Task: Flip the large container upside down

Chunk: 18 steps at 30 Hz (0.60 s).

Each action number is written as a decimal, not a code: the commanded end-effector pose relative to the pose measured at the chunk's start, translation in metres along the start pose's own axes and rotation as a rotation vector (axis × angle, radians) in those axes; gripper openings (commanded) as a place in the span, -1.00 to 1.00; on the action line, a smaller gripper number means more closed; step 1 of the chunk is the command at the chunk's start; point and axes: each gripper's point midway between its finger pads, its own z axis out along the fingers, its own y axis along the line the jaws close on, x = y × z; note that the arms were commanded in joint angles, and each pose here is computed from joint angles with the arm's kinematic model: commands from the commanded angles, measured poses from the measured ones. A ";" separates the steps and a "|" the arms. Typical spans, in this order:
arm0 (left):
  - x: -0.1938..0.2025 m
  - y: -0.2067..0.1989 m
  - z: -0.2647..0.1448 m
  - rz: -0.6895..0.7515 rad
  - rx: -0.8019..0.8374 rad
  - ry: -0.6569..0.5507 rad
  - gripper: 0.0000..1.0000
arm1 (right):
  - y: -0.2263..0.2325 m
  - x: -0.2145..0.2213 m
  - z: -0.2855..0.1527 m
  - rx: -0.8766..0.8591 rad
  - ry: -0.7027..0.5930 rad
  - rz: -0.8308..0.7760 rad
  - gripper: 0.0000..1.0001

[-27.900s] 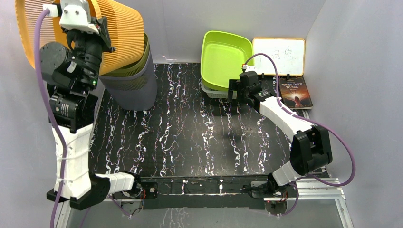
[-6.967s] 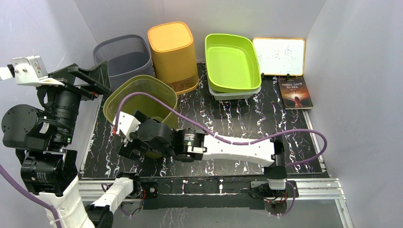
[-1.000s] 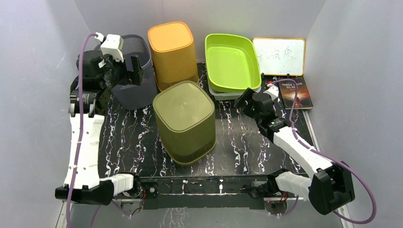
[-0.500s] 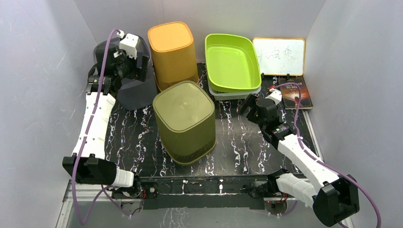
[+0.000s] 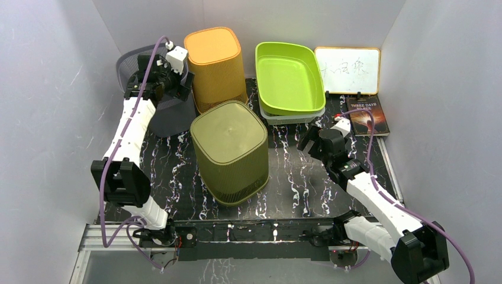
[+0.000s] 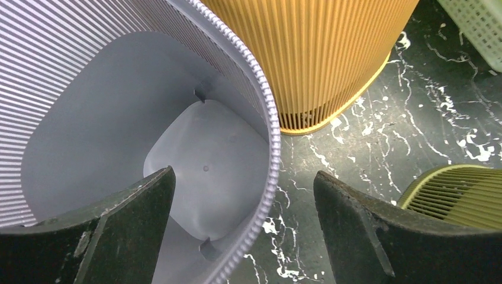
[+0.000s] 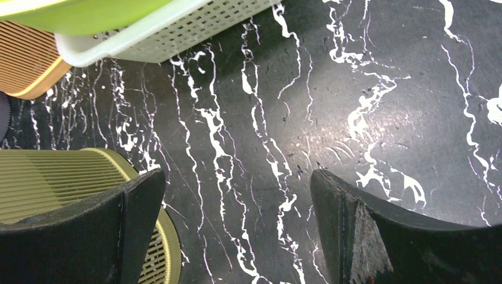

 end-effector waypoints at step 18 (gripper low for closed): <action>0.006 0.016 -0.058 -0.076 -0.191 -0.026 -0.46 | 0.002 -0.005 0.002 -0.015 -0.035 0.013 0.83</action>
